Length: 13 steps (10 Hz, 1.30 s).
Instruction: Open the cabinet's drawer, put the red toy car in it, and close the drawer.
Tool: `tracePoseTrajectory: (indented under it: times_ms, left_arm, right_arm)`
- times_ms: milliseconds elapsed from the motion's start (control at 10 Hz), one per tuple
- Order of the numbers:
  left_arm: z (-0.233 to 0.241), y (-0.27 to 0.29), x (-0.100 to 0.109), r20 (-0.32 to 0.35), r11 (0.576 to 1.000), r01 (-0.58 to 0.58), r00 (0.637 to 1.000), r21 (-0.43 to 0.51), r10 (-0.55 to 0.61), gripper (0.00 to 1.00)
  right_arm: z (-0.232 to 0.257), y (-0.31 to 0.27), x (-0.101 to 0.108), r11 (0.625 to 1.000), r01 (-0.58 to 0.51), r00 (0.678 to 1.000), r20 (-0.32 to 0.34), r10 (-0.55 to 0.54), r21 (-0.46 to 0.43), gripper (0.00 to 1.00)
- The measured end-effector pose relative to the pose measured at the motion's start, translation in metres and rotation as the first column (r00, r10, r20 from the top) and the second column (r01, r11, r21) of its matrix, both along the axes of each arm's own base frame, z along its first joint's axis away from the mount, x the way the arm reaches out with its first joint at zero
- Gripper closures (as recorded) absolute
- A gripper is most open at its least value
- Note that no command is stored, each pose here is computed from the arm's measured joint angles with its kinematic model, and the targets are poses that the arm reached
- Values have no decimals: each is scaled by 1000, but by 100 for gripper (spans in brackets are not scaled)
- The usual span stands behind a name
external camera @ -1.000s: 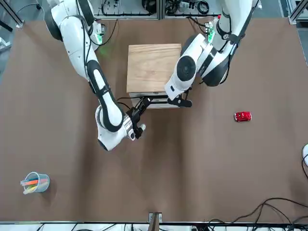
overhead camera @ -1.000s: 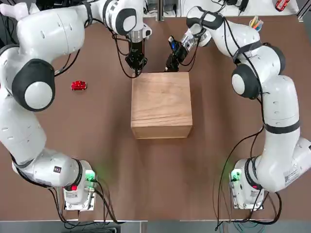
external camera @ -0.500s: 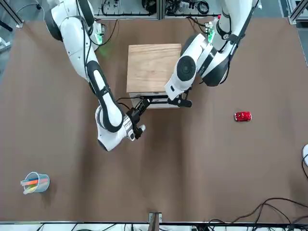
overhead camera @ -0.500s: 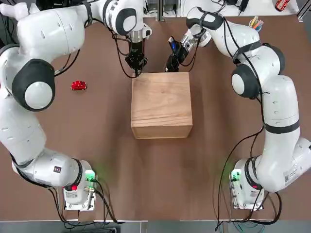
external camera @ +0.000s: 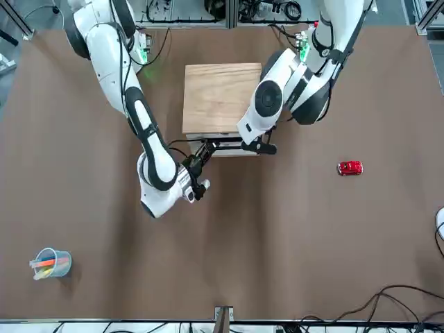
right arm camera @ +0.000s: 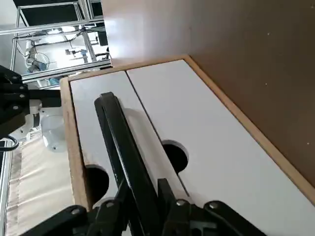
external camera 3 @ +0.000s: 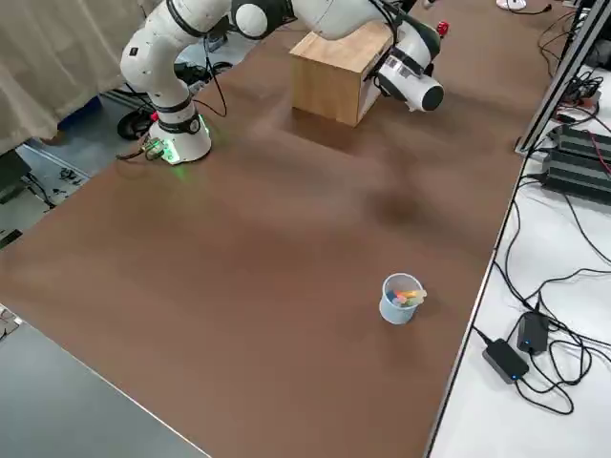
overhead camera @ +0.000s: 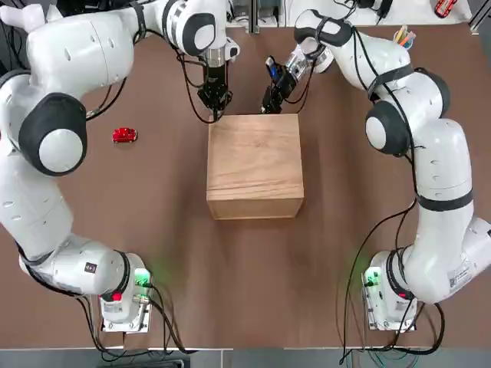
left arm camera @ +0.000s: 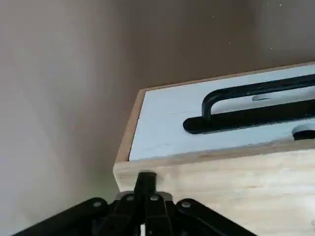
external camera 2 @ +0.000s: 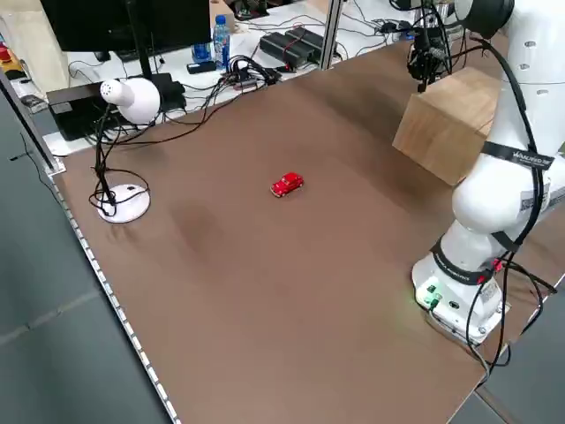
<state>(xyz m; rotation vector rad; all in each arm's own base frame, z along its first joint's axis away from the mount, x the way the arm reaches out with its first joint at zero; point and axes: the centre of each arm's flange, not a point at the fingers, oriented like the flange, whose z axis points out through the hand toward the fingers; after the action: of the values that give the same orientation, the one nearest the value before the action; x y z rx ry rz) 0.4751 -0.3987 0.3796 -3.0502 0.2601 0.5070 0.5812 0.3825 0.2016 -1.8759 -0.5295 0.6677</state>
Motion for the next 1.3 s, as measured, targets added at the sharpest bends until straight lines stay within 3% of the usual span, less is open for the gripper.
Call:
tracePoseTrajectory:
  times_ms: [700,1300]
  left_arm:
    - [0,0,0,0,1000,0,1000,0,0,99]
    - [0,0,1,1,1000,-2,1000,0,2,99]
  right_arm:
    - [16,-9,38,988,146,985,102,-139,-57,72]
    - [25,-11,57,968,238,960,169,-223,-75,72]
